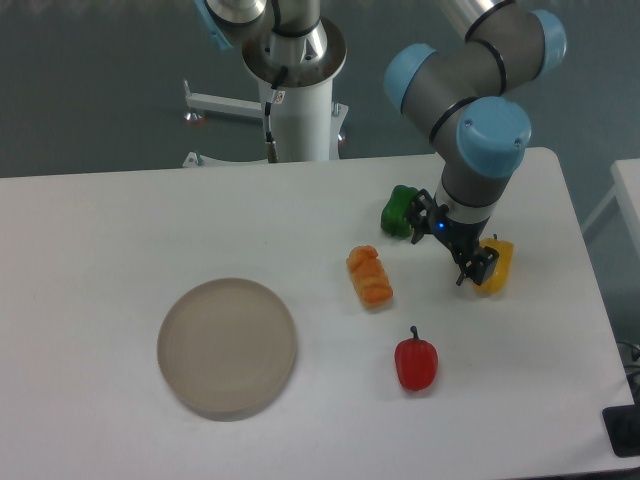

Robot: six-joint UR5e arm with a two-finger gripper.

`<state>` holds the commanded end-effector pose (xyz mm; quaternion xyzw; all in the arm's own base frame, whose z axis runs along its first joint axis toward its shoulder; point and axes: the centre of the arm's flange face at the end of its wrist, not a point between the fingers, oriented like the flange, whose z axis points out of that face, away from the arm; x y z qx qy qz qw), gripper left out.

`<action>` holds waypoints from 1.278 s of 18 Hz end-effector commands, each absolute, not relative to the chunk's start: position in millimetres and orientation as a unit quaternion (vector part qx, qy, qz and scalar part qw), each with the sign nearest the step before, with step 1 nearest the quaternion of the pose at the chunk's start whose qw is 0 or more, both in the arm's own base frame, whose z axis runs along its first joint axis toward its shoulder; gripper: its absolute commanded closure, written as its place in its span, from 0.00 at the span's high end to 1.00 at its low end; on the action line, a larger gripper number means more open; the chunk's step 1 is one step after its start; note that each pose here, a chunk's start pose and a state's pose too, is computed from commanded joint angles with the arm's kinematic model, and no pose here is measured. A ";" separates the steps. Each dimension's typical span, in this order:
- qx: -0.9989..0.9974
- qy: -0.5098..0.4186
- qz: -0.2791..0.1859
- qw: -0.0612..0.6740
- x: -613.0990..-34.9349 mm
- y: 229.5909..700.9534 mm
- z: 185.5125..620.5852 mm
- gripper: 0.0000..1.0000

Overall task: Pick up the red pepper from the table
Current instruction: 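Move the gripper over the red pepper and lower it around it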

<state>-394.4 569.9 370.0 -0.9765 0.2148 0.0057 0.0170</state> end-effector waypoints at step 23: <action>-0.997 -0.072 0.021 0.037 -403.8 679.0 275.9 1.00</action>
